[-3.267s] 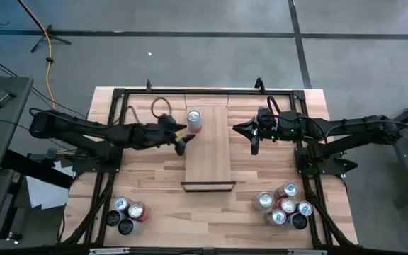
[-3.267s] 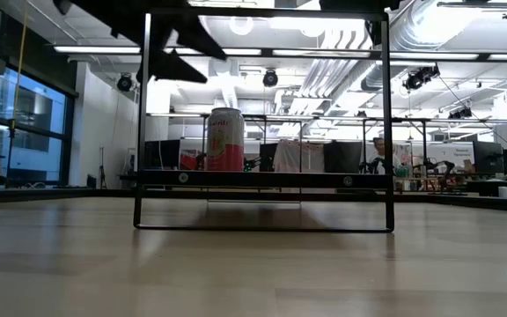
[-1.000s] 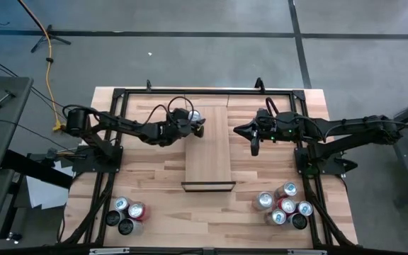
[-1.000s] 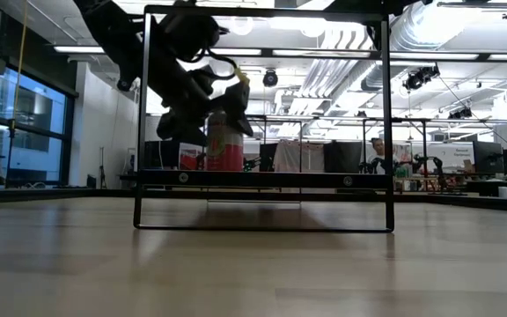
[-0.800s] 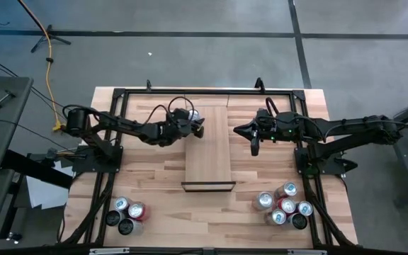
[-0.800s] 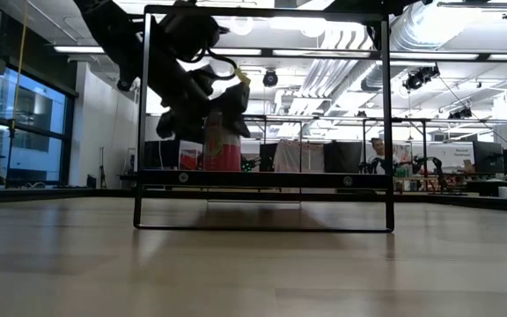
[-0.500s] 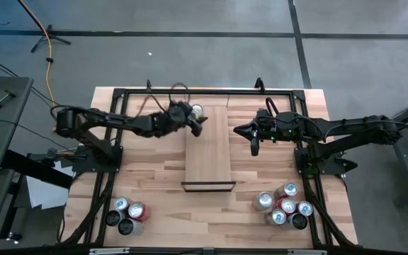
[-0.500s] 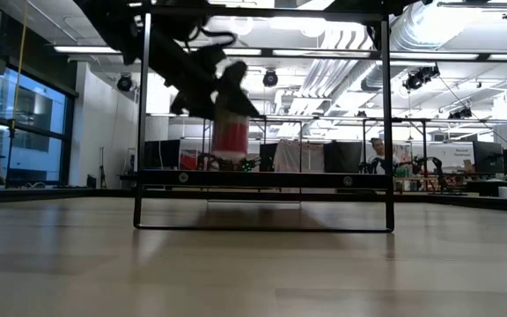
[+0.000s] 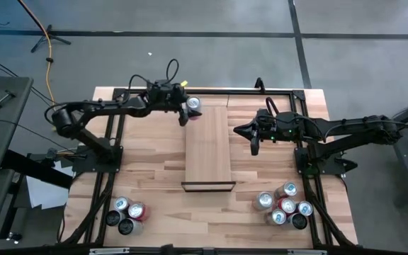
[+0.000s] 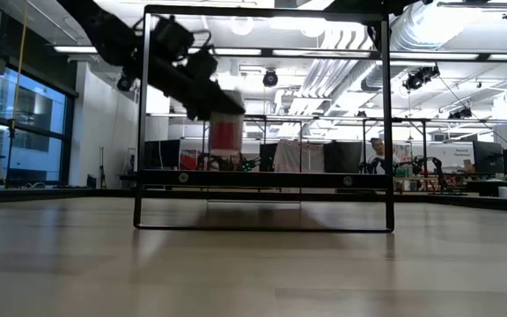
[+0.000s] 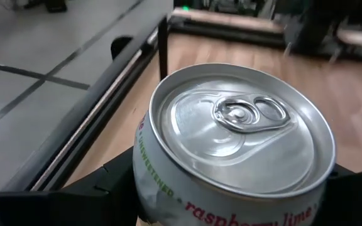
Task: Place canned beverage on shelf
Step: Put the pink soda can on the shelf, then put the orange soda can on the shelf aligned with the pink soda can
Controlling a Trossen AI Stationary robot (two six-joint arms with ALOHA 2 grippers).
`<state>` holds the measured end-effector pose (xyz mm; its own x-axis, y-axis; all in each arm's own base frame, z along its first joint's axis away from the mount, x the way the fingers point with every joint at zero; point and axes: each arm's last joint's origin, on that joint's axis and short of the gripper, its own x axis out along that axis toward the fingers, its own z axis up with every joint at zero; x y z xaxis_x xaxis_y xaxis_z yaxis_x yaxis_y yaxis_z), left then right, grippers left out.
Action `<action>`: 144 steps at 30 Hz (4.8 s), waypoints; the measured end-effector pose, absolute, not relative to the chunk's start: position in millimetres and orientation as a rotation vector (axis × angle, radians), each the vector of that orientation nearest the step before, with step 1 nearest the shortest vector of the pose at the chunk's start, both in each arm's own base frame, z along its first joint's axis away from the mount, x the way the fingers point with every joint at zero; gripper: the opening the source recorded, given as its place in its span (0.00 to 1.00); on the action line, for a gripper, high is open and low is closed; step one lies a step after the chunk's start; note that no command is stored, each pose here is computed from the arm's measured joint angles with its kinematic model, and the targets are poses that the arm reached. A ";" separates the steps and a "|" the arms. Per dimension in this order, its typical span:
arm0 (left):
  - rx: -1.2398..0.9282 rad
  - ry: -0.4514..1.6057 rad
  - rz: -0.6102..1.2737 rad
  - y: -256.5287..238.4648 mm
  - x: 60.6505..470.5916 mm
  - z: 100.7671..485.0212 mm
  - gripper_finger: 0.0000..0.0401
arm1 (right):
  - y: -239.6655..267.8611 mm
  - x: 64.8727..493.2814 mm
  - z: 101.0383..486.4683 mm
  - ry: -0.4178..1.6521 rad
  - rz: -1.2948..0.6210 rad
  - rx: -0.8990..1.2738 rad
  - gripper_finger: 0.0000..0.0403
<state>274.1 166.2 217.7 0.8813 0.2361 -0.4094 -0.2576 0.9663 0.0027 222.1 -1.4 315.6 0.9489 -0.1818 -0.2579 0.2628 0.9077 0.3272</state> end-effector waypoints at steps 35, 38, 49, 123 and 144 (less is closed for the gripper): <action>0.077 0.468 0.272 180.3 281.9 192.7 0.76 | -2.3 221.9 315.7 0.215 -0.269 0.380 0.04; 0.086 0.463 0.267 180.3 282.2 193.2 0.76 | -2.3 221.9 315.7 0.215 -0.269 0.380 0.04; 0.109 0.377 0.281 182.8 286.0 218.1 0.76 | -2.3 221.9 315.7 0.215 -0.269 0.380 0.04; -0.268 -0.186 -0.021 14.0 181.2 325.1 0.00 | -2.1 225.1 349.1 -0.109 -0.202 0.229 0.04; -0.347 -0.180 0.001 14.8 181.3 324.1 0.00 | -3.8 229.2 383.9 0.159 -0.256 0.289 0.53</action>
